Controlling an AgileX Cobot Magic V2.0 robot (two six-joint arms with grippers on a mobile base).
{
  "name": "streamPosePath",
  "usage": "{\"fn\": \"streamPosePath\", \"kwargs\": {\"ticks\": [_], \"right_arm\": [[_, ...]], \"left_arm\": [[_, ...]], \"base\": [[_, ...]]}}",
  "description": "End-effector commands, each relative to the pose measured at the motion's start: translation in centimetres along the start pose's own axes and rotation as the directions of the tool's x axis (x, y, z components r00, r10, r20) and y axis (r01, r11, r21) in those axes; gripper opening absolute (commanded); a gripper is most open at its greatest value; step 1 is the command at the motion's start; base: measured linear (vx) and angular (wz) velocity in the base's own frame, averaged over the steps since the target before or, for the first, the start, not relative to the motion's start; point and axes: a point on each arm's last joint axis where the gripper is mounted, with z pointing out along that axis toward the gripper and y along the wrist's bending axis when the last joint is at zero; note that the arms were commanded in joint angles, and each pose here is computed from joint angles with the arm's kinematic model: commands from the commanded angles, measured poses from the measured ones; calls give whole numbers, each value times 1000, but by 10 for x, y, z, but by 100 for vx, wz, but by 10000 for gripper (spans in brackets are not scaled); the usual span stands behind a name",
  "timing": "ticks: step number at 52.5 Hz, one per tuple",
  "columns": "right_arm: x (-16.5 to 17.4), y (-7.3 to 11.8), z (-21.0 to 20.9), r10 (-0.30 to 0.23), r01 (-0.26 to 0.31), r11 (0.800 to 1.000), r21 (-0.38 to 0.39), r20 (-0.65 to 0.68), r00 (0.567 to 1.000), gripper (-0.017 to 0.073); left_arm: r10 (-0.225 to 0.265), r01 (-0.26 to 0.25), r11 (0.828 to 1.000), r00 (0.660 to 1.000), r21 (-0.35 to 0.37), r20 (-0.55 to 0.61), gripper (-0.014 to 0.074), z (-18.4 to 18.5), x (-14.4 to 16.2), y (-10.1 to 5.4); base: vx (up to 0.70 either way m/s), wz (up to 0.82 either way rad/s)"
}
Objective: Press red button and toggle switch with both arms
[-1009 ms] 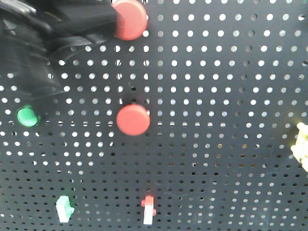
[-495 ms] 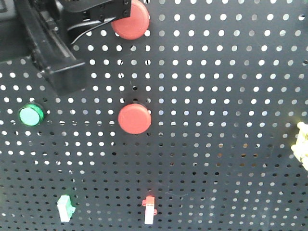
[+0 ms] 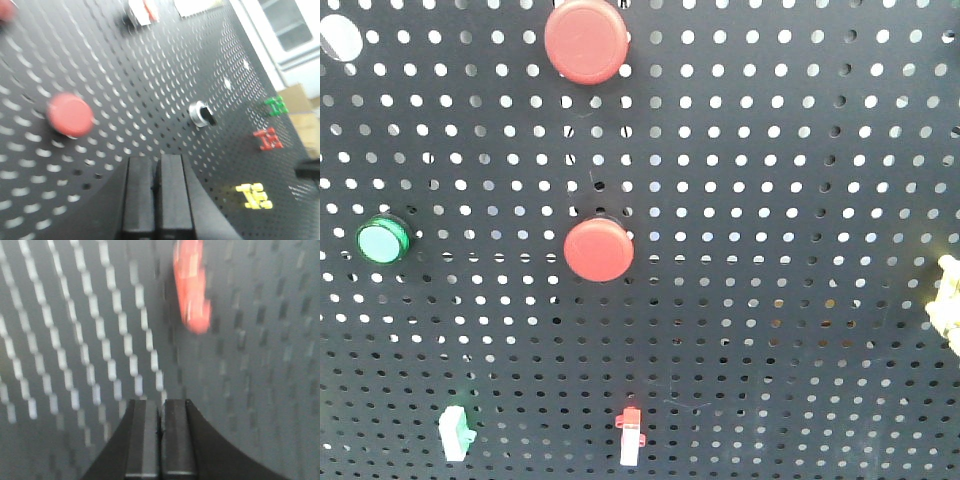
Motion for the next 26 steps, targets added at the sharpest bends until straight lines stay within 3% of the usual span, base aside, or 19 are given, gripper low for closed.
{"fn": "streamPosePath", "kwargs": {"ticks": [1,5,9,15,20,26], "right_arm": [[-25,5,-3,-31,31,999,-6,47,998,0],[-43,10,-10,-70,71,997,-22,44,997,0],[-60,16,-15,-100,103,993,-54,67,993,0],[-80,32,-15,-127,133,973,-188,45,991,0],[-93,48,-9,-183,182,922,-341,29,983,0],[-112,63,-3,-170,196,869,-454,98,981,0]], "left_arm": [[-50,49,994,999,-96,-11,1,-7,-6,8],[-75,63,989,994,-135,-82,1,-8,1,12],[-132,106,979,981,-175,-140,1,-9,8,14],[-194,151,963,963,-223,-187,1,-8,14,17],[-221,172,956,955,-240,-197,1,-6,18,19],[-220,170,956,955,-240,-200,1,-6,18,19]], "base": [[0,0],[0,0],[0,0],[0,0],[0,0],[0,0]]}}
